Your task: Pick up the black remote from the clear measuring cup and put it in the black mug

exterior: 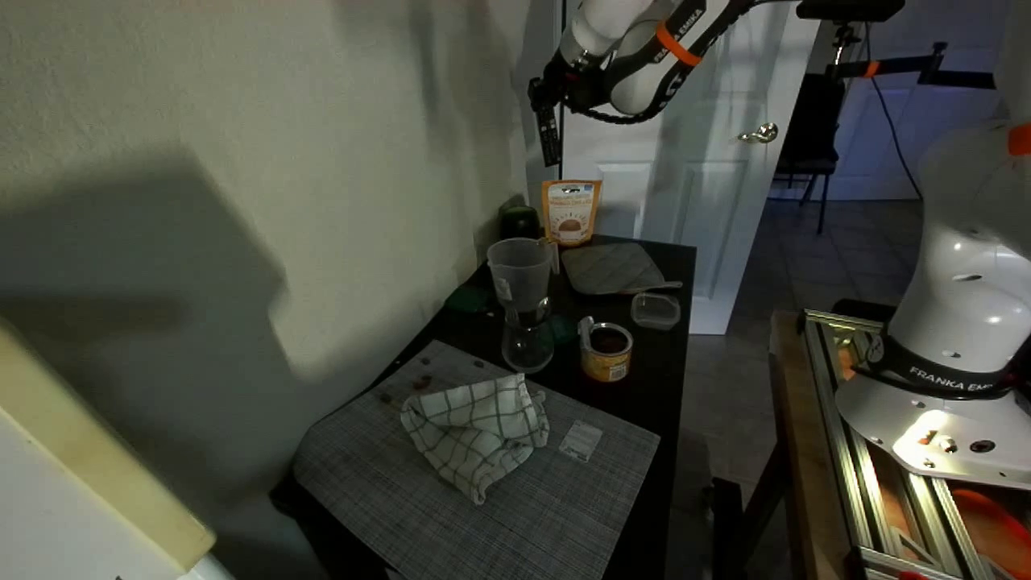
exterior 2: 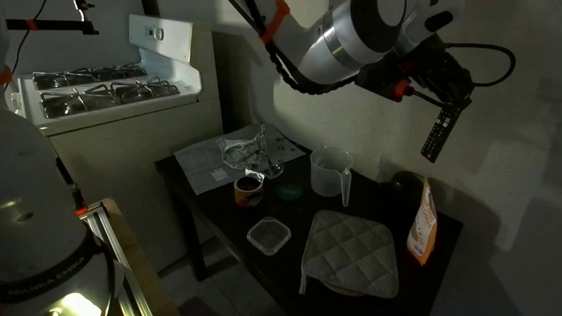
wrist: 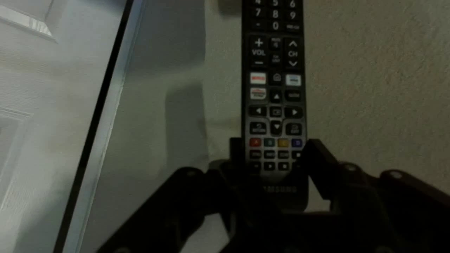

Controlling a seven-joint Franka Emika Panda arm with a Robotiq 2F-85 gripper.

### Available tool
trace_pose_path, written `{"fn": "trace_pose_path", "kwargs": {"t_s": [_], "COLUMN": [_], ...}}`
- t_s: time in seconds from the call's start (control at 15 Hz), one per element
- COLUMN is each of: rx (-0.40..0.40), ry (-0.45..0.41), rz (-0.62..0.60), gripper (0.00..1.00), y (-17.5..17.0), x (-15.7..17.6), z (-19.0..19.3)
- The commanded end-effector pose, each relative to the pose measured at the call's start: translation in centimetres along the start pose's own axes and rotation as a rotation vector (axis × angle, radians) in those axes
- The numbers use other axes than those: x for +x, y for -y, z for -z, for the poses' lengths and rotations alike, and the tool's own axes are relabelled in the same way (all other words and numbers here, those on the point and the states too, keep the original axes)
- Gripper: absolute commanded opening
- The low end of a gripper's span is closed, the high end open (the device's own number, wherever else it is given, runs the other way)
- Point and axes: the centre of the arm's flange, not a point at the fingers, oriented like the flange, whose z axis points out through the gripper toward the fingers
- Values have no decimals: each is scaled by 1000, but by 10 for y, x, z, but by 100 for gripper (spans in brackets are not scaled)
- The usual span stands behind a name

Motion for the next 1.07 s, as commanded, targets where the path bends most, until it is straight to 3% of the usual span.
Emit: {"fn": "trace_pose_path", "kwargs": {"t_s": [0.0,0.33,0.73,1.0], "rx": [-53,-91,-166,-197], "ry": [-21,-8,-16,-43], "rz": [-47,-53,-49,-112], "gripper": [23,23,23,23], "y": [66,115,117,122], "x": [-35,-64,-81,-79], "z": [-5,-19,-40,-53]}}
